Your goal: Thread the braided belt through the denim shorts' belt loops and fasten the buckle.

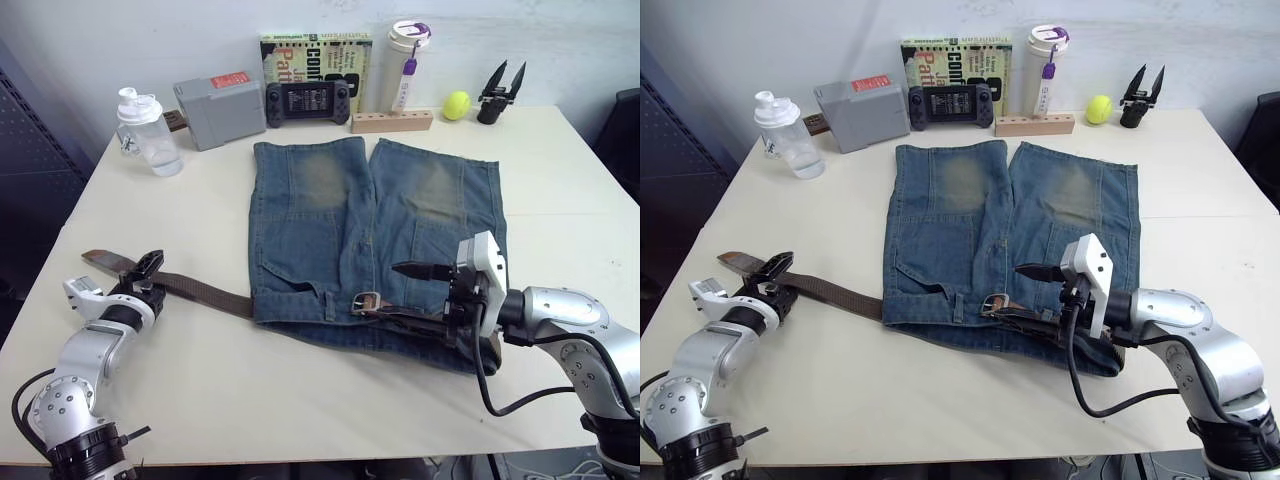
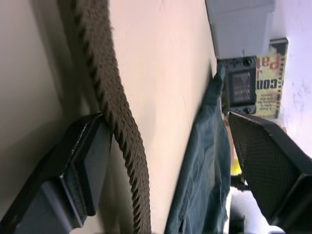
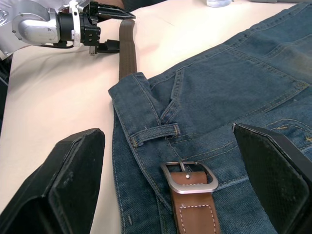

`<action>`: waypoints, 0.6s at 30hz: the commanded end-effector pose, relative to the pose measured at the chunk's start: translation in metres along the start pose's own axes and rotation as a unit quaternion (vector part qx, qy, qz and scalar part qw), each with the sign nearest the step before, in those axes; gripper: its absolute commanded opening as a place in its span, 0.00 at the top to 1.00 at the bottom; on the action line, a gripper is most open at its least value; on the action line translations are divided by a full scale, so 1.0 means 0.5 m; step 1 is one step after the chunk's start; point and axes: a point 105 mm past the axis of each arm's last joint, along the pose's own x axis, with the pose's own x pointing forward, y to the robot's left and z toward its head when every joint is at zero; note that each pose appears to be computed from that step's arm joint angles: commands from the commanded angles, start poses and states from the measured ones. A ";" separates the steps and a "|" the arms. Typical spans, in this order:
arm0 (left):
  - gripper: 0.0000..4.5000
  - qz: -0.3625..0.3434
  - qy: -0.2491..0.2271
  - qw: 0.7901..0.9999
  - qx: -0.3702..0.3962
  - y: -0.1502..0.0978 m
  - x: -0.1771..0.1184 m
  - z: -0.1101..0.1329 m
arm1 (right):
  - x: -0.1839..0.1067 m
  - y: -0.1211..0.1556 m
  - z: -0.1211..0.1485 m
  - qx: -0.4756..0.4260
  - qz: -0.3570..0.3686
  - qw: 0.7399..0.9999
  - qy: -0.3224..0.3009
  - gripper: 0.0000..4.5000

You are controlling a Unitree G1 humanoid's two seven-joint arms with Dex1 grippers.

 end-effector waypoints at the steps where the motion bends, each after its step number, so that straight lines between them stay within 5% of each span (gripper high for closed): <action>1: 0.75 0.062 -0.023 0.997 0.033 0.029 0.019 0.011 | -0.012 0.004 0.031 -0.027 -0.016 0.999 -0.017 0.00; 4: 0.99 0.062 -0.021 0.997 0.044 0.026 0.026 0.008 | -0.015 0.005 0.032 -0.027 -0.022 0.999 -0.017 0.00; 8: 0.99 0.048 -0.019 0.997 0.058 0.011 0.031 0.002 | -0.019 0.005 0.034 -0.025 -0.028 0.999 -0.018 0.00; 12: 0.99 -0.005 -0.037 0.984 0.176 -0.049 0.030 0.005 | -0.019 0.007 0.035 -0.023 -0.030 0.999 -0.019 0.00; 15: 0.99 -0.076 -0.053 0.936 0.341 -0.126 0.018 -0.006 | -0.020 0.006 0.037 -0.025 -0.033 0.999 -0.018 0.00; 17: 0.99 -0.150 -0.065 0.876 0.454 -0.199 -0.001 -0.032 | -0.022 0.003 0.037 -0.036 -0.041 0.998 -0.013 0.00; 18: 0.99 -0.190 -0.068 0.823 0.531 -0.237 -0.012 -0.057 | -0.023 -0.001 0.038 -0.047 -0.048 0.998 -0.009 0.00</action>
